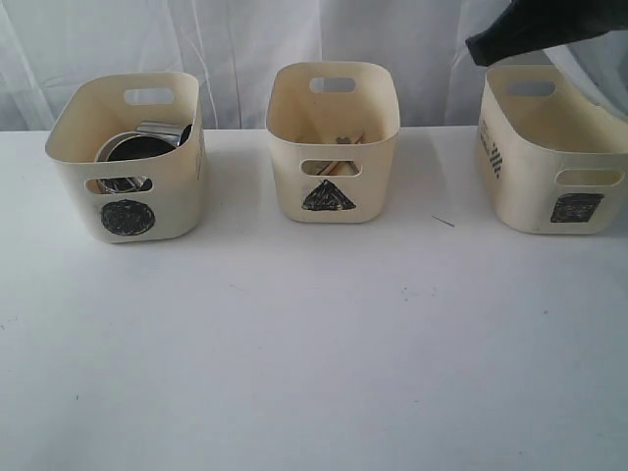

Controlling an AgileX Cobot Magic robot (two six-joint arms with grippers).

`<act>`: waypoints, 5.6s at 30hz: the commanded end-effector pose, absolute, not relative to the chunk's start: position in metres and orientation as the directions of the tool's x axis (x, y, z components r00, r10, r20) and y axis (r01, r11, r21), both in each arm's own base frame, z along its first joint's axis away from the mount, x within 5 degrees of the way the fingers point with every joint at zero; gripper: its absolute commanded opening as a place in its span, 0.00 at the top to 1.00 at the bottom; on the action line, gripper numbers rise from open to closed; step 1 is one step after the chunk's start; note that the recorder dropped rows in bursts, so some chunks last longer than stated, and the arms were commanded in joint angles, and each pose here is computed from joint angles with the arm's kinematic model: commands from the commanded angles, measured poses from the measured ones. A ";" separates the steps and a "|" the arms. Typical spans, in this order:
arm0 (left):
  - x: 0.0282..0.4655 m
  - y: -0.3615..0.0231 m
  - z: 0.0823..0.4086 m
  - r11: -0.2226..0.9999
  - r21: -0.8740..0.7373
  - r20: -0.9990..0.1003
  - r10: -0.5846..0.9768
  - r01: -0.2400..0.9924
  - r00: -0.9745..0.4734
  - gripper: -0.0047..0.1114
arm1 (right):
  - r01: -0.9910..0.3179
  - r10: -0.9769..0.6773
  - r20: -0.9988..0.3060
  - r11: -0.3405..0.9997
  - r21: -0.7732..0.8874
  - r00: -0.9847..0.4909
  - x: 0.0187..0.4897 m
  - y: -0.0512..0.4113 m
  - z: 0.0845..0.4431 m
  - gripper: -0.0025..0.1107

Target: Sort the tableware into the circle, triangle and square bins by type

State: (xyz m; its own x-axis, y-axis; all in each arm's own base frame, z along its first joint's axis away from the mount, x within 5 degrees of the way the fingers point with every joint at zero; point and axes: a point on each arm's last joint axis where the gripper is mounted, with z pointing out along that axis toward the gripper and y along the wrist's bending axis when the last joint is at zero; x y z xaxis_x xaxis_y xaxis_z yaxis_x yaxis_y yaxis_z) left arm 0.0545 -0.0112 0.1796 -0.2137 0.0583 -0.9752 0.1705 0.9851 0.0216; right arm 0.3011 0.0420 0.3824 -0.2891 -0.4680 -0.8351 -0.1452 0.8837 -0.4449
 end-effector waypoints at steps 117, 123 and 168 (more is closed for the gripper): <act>0.054 -0.011 0.179 0.986 0.011 -0.976 0.047 0.166 -0.214 0.96 | -0.126 -0.207 -0.976 0.972 -0.197 -0.074 0.157 0.008 0.272 0.98; 0.054 -0.011 0.179 0.986 0.011 -0.976 0.047 0.166 -0.214 0.96 | -0.113 -0.200 -0.980 0.974 -0.196 -0.024 0.130 0.008 0.261 0.98; 0.054 -0.011 0.179 0.986 0.011 -0.976 0.047 0.166 -0.214 0.96 | 0.030 -0.187 -0.980 0.982 -0.186 0.064 0.056 -0.001 0.211 0.98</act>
State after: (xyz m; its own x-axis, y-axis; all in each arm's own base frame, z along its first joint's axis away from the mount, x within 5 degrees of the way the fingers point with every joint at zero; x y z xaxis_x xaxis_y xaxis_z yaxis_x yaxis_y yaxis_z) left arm 0.0545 -0.0112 0.1796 -0.2137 0.0583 -0.9752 0.1705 0.9851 0.0216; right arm 0.0565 -0.0013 0.2139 0.0695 -0.2001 -0.9773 0.0323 0.9796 -0.1983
